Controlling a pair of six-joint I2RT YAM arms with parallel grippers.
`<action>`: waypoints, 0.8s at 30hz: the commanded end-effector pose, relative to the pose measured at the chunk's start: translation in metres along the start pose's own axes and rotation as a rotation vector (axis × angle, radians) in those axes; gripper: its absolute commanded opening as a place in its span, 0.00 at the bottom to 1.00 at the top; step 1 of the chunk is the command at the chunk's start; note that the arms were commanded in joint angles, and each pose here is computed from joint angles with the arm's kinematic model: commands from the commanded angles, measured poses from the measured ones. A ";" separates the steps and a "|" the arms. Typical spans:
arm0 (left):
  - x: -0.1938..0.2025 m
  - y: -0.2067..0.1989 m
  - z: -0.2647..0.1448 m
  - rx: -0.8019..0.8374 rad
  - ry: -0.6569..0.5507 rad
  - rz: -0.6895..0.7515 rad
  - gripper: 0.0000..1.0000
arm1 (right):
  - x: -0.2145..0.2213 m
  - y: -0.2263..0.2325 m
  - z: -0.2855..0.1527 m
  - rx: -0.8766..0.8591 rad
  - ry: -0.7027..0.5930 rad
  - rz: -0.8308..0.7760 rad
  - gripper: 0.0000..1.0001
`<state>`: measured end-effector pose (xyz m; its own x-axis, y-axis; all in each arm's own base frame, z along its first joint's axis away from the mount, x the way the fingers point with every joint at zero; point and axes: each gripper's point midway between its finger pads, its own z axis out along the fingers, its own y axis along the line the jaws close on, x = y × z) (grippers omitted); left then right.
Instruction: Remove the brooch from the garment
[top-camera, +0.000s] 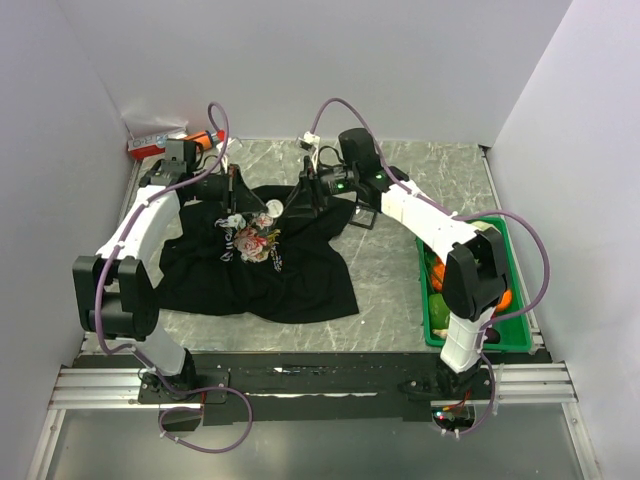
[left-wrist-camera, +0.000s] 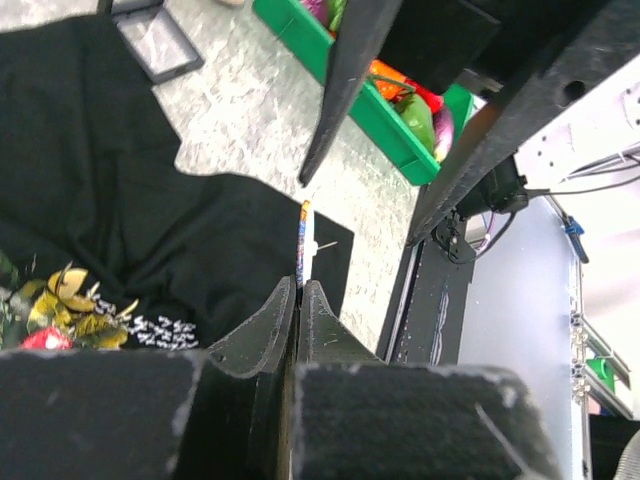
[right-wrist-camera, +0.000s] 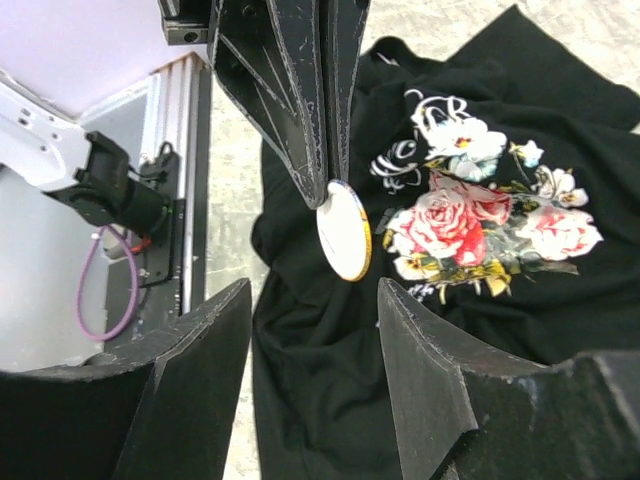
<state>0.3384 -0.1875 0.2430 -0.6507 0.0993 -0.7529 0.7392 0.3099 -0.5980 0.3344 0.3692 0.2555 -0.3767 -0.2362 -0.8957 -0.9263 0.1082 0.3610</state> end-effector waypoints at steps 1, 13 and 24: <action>-0.017 -0.031 -0.004 0.095 -0.050 0.142 0.01 | -0.019 0.009 -0.004 -0.055 -0.038 -0.023 0.61; -0.016 -0.031 0.003 0.128 -0.051 0.154 0.01 | -0.022 -0.004 0.000 -0.092 -0.036 0.087 0.59; -0.017 -0.031 0.007 0.143 -0.033 0.170 0.01 | -0.017 -0.008 0.001 -0.112 -0.033 0.134 0.47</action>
<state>0.3305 -0.2002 0.2546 -0.5752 0.1048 -0.8112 0.8090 0.2197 -0.5453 0.3415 0.3732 0.2476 -0.5335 -0.2282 -0.8144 -0.8428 0.0634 0.5344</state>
